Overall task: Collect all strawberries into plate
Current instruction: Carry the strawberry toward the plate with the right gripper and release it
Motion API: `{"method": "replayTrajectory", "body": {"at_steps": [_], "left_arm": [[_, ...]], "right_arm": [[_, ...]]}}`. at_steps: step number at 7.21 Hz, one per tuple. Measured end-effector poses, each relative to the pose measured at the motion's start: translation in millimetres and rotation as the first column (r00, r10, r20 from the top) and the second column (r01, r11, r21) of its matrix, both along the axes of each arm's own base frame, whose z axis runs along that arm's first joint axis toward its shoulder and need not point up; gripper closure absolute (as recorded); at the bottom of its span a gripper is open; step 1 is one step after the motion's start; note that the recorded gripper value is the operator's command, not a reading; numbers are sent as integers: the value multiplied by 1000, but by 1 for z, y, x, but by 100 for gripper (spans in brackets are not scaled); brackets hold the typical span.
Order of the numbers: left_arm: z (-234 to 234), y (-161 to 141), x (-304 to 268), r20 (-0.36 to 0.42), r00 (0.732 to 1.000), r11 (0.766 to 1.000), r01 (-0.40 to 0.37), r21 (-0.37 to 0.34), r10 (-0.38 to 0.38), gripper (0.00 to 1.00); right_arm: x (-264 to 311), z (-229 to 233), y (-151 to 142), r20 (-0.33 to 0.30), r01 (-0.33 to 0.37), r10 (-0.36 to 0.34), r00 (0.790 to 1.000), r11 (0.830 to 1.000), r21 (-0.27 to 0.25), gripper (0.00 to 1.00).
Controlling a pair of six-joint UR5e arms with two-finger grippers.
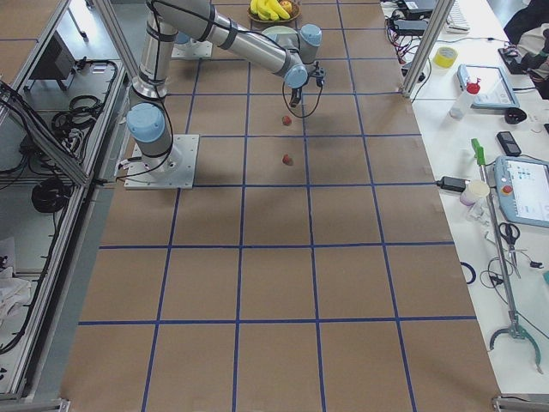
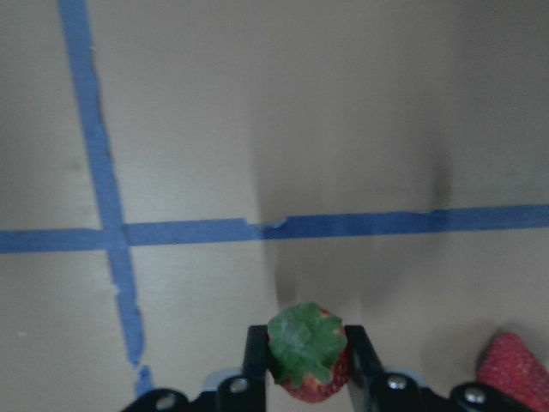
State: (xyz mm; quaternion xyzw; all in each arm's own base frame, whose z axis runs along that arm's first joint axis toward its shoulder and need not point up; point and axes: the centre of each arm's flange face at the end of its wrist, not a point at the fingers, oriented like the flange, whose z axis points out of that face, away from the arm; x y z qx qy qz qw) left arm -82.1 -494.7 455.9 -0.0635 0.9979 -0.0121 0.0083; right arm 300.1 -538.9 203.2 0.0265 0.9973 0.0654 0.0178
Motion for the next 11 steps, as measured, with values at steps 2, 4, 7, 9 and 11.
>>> {"method": "replayTrajectory", "body": {"at_steps": [2, 4, 7, 9, 11], "left_arm": [[0, 0, 0, -2, 1000, 1000, 0, 2, 0, 0], [0, 1, 0, -7, 1000, 1000, -2, 6, 2, 0], [0, 1, 1, 0, 1000, 1000, 2, 6, -2, 0], [0, 1, 0, 2, 1000, 1000, 5, 6, -5, 0], [0, 1, 0, 3, 1000, 1000, 6, 6, -6, 0]], "right_arm": [[58, 19, 8, 92, 52, -54, 994, 998, 24, 100], [120, 5, 33, 129, 49, -51, 990, 999, 23, 95], [140, -18, 48, 116, 82, -88, 989, 995, 54, 17], [138, -5, 49, 108, 83, -85, 990, 996, 28, 14], [118, 24, 40, 26, 24, -22, 999, 996, -85, 16]]}}
